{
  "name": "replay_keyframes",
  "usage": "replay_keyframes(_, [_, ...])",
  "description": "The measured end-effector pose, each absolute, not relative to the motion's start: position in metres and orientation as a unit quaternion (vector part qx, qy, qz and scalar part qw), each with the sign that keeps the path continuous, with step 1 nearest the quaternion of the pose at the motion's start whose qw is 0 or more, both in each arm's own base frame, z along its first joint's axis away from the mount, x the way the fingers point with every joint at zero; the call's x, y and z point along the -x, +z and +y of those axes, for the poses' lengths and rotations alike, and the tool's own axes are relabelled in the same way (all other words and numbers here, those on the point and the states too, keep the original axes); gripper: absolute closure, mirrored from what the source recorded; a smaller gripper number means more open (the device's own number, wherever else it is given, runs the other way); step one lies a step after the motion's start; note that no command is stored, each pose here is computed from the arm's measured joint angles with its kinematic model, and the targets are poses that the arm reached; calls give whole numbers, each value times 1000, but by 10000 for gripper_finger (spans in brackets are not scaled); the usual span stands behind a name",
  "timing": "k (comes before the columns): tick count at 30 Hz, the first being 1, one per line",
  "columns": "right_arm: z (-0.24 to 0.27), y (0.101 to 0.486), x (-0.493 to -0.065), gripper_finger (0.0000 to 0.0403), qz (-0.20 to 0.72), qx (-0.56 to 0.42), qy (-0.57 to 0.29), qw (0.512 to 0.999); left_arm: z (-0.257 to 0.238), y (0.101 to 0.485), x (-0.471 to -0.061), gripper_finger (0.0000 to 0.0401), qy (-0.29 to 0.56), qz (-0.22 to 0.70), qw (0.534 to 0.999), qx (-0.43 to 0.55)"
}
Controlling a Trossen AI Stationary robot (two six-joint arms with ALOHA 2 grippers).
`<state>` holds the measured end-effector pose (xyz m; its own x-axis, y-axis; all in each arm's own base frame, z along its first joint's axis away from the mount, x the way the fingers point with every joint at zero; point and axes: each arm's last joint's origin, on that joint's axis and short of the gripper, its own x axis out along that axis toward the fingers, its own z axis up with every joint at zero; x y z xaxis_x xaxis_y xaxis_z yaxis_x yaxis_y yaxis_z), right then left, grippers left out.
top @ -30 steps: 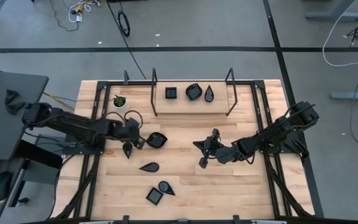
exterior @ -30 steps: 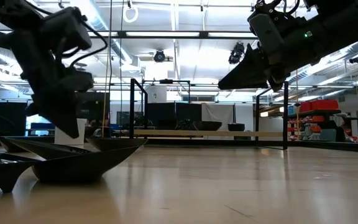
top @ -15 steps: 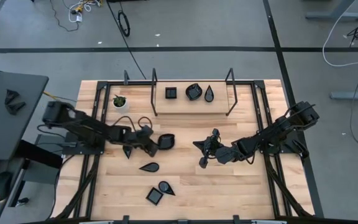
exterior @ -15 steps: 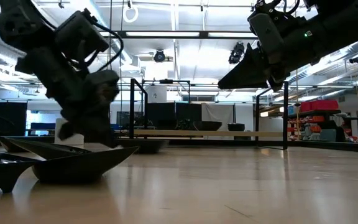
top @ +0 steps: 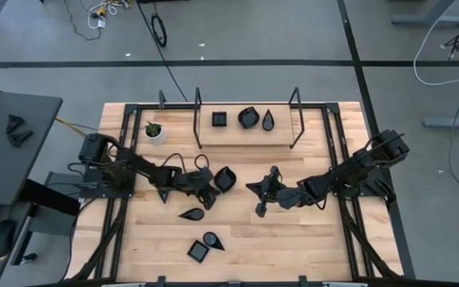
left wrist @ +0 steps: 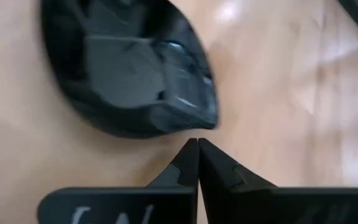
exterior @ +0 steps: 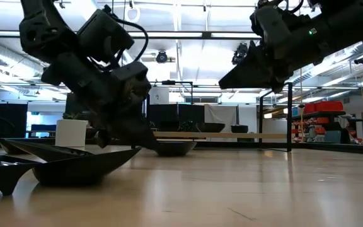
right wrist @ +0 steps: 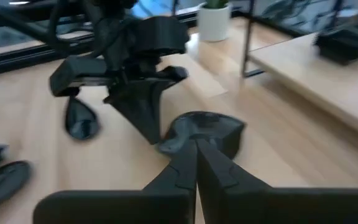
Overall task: Pick & Place Mini shaped plates
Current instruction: Stack the black leaf shaped bowl on top of the other black leaf shaped bowl on the shelf
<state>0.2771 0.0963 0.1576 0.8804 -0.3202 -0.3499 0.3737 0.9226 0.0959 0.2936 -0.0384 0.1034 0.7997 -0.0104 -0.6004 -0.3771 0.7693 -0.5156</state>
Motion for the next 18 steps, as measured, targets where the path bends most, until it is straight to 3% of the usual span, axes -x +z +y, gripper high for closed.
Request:
replay_keyframes(5, [99,156,-282,384,170,-95,-127,973,-41,110,-290,392,72,330,882,330])
replay_keyframes(9, [100,164,-312,359,192,-108,-64,973,-46,118,-280,394,59,366,879,300])
replay_keyframes(18, [102,167,-385,288,398,94,-2,913,-59,121,-255,385,87,390,886,236])
